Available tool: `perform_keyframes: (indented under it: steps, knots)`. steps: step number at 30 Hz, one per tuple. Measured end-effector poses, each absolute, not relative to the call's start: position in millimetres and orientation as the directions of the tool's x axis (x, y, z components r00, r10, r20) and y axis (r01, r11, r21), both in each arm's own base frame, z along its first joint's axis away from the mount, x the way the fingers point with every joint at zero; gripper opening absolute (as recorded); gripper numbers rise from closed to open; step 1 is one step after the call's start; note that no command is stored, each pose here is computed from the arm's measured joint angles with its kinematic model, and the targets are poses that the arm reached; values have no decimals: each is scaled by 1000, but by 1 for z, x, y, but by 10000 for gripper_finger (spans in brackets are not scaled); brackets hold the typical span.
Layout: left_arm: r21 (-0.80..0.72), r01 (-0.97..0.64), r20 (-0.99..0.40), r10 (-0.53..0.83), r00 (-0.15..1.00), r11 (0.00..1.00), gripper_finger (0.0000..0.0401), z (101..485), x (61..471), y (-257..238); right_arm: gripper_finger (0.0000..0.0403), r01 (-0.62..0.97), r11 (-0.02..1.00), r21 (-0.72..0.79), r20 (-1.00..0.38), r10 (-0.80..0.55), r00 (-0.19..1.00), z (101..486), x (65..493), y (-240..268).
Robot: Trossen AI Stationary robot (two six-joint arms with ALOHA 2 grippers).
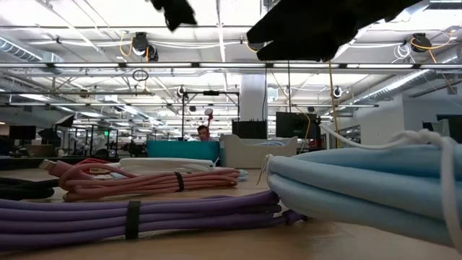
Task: Pick & Place USB Port
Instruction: Put the blue hdmi cable into the gray bin
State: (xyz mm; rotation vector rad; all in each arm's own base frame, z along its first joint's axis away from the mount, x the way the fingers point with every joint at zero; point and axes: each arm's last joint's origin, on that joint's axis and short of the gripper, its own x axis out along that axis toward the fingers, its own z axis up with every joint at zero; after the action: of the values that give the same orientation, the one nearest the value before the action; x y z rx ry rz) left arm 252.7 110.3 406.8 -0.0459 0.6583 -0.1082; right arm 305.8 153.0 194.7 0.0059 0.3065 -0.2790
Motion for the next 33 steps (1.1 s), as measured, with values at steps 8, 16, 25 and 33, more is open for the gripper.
perform_keyframes:
  steps: [8,16,25,33]
  knots:
    - [43,92,-740,-30,672,995,154,374,237,12,283,280,960,28,-327,-255,910,193,311,142]
    - [44,-24,-740,48,671,999,154,281,217,-36,283,362,932,28,-390,-323,862,185,316,121]
    - [-45,-25,-610,-7,792,999,154,227,206,-50,283,443,885,145,-476,-330,815,179,325,85]
    - [-29,16,-638,-31,770,999,154,214,201,-57,283,435,885,167,-506,-302,808,174,326,83]
